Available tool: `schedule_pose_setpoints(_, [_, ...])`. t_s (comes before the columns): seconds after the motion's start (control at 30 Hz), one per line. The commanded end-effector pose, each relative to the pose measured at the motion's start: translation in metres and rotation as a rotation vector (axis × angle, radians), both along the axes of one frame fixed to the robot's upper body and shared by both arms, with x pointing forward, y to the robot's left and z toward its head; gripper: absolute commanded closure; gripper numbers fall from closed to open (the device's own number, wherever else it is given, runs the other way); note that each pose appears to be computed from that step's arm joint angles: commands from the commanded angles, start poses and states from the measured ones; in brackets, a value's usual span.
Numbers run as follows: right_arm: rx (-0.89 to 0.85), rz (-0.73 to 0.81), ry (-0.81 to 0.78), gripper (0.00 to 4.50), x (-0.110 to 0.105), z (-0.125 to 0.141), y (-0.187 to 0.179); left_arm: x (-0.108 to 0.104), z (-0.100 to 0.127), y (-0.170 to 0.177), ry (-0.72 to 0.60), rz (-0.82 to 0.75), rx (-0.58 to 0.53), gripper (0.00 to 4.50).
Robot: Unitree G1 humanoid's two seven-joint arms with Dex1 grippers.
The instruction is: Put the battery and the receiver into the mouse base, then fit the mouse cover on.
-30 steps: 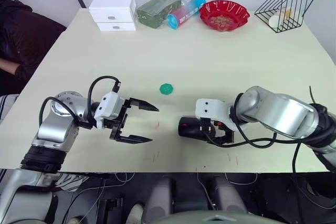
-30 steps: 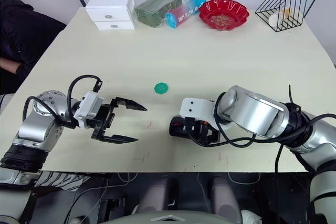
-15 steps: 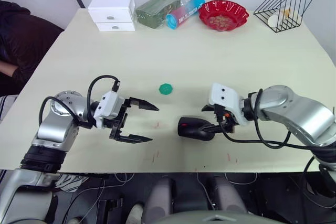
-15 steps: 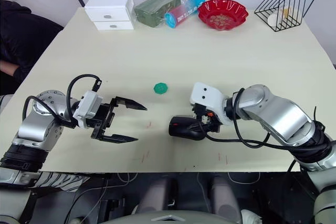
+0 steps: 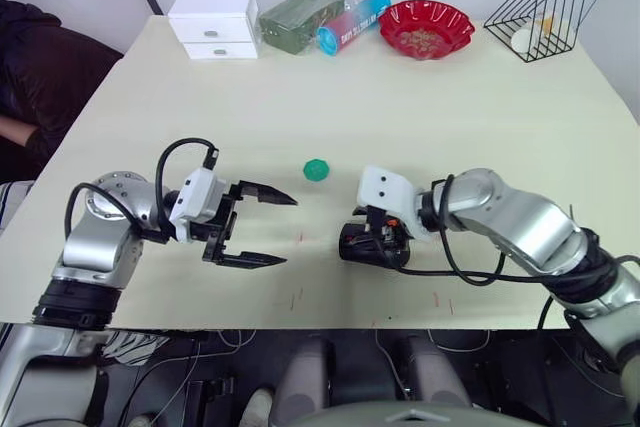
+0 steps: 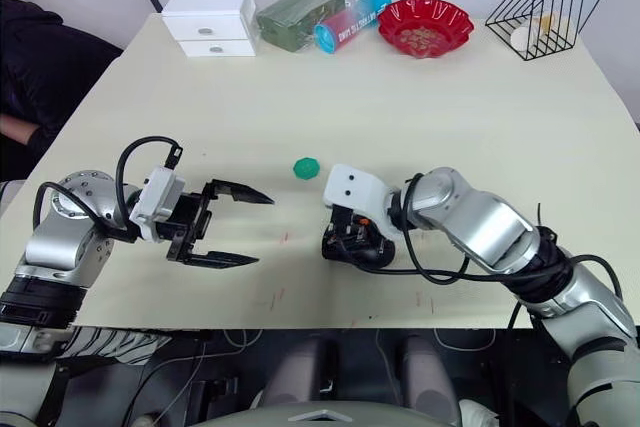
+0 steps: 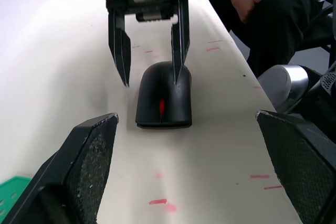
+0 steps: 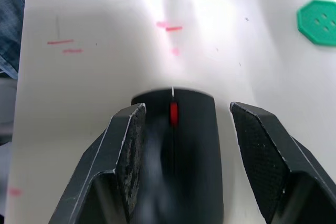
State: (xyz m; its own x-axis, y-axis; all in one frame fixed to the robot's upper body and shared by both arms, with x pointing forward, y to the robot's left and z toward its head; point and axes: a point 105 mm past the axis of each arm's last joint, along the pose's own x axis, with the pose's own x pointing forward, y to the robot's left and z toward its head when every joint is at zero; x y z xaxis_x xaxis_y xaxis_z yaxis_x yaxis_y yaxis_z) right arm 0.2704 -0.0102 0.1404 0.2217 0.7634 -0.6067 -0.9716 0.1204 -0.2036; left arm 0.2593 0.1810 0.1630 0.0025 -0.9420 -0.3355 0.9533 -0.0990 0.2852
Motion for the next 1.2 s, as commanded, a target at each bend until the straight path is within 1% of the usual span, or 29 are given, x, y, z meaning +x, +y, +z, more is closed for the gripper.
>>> schedule_pose_setpoints(0.03, [-0.018, 0.018, -0.063, 1.79, 0.004, 0.002, 0.004, -0.006, 0.01, -0.001, -0.034, -0.042, -0.001, 0.0])
schedule_pose_setpoints(0.4, [0.0, 0.016, -0.037, 1.79, 0.005, -0.002, 0.007, -0.006, 0.009, -0.001, -0.032, -0.039, 0.003, 0.0])
schedule_pose_setpoints(0.43, [0.001, 0.015, -0.037, 2.33, 0.004, -0.002, 0.007, -0.006, 0.009, -0.001, -0.031, -0.039, 0.004, 0.0])
schedule_pose_setpoints(0.47, [0.004, 0.023, -0.033, 2.47, 0.003, -0.002, 0.007, -0.006, 0.008, -0.001, -0.031, -0.04, 0.005, 0.0])
schedule_pose_setpoints(0.5, [0.006, 0.029, -0.03, 2.47, 0.002, -0.001, 0.007, -0.006, 0.008, -0.001, -0.031, -0.04, 0.006, 0.0])
schedule_pose_setpoints(0.53, [0.006, 0.027, -0.031, 3.1, 0.002, -0.001, 0.007, -0.006, 0.008, -0.001, -0.031, -0.04, 0.007, 0.0])
schedule_pose_setpoints(0.57, [0.005, 0.025, -0.039, 3.25, 0.003, -0.001, 0.007, -0.006, 0.008, -0.001, -0.031, -0.039, 0.007, 0.0])
schedule_pose_setpoints(0.77, [0.005, 0.017, -0.043, 3.25, 0.004, -0.001, 0.007, -0.007, 0.008, -0.001, -0.03, -0.041, 0.01, 0.0])
schedule_pose_setpoints(1.03, [0.015, -0.001, -0.026, 3.25, 0.006, -0.006, 0.006, -0.007, 0.008, -0.002, -0.031, -0.046, 0.013, 0.0])
schedule_pose_setpoints(1.13, [-0.012, -0.016, 0.013, 3.25, 0.005, -0.02, 0.0, -0.007, 0.008, -0.002, -0.031, -0.048, 0.013, 0.0])
schedule_pose_setpoints(1.2, [-0.066, -0.054, 0.065, 3.25, 0.006, -0.036, -0.01, -0.006, 0.009, -0.002, -0.032, -0.047, 0.015, 0.0])
